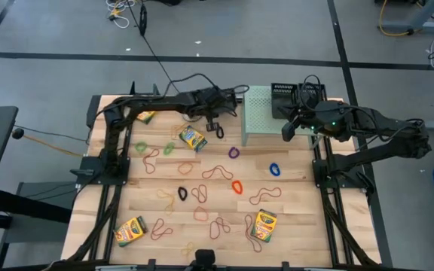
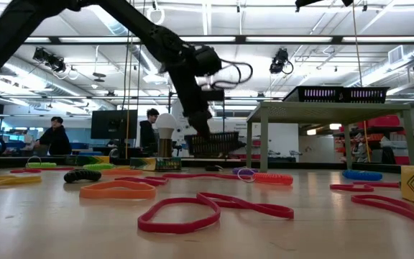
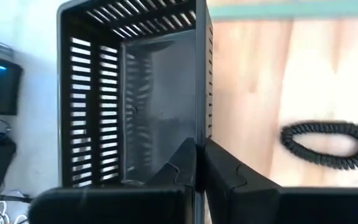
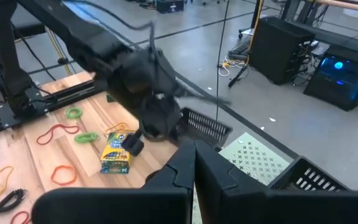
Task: Pick & Place Office Desk Supplies
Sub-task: Put the basket on the shelf
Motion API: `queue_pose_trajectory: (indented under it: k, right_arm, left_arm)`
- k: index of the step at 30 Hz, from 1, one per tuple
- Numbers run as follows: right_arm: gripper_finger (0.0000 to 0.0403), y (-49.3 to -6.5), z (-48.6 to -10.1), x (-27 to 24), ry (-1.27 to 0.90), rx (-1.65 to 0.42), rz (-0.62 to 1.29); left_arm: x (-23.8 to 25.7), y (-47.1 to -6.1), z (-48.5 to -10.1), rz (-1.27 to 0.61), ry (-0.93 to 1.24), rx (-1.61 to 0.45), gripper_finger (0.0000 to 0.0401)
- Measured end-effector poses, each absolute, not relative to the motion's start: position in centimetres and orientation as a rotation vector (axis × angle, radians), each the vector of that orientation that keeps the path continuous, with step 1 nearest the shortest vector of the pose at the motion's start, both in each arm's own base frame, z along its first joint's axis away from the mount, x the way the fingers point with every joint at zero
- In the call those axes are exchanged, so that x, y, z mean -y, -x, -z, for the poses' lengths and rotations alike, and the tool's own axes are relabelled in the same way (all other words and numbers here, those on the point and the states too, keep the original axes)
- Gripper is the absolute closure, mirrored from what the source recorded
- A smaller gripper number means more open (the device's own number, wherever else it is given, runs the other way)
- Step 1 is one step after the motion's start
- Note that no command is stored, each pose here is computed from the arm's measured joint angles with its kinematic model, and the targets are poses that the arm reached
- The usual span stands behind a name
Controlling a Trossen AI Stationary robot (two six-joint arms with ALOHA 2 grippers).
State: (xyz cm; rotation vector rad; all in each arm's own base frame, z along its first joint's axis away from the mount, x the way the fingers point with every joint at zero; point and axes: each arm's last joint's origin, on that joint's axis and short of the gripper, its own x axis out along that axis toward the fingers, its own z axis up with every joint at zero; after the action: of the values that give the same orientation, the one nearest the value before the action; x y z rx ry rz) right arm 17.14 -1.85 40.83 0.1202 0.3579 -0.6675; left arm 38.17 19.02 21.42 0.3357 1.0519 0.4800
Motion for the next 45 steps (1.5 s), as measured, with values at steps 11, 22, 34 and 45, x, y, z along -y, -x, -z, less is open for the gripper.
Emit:
queue_pose_trajectory:
  k: [11, 22, 34, 45]
  right_arm:
    - [0.0394, -17.2, -40.8, 1.9, -0.119, -0.357, 0.671]
    - [0.0394, -17.1, -40.8, 1.9, -0.101, -0.365, 0.667]
    - [0.0394, -17.3, -40.7, 1.6, -0.105, -0.397, 0.553]
    - [0.0394, -17.3, -40.7, 1.6, -0.097, -0.400, 0.547]
  left_arm:
    - [-14.5, -33.7, -31.2, -0.449, -0.397, -0.940, 0.0386]
    - [-5.8, -32.2, -30.2, 0.133, -0.534, -1.015, 0.0386]
    - [0.5, -36.7, -18.3, 0.457, -1.035, -0.984, 0.0384]
    - [1.6, -37.0, -18.5, 0.353, -0.980, -0.989, 0.0308]
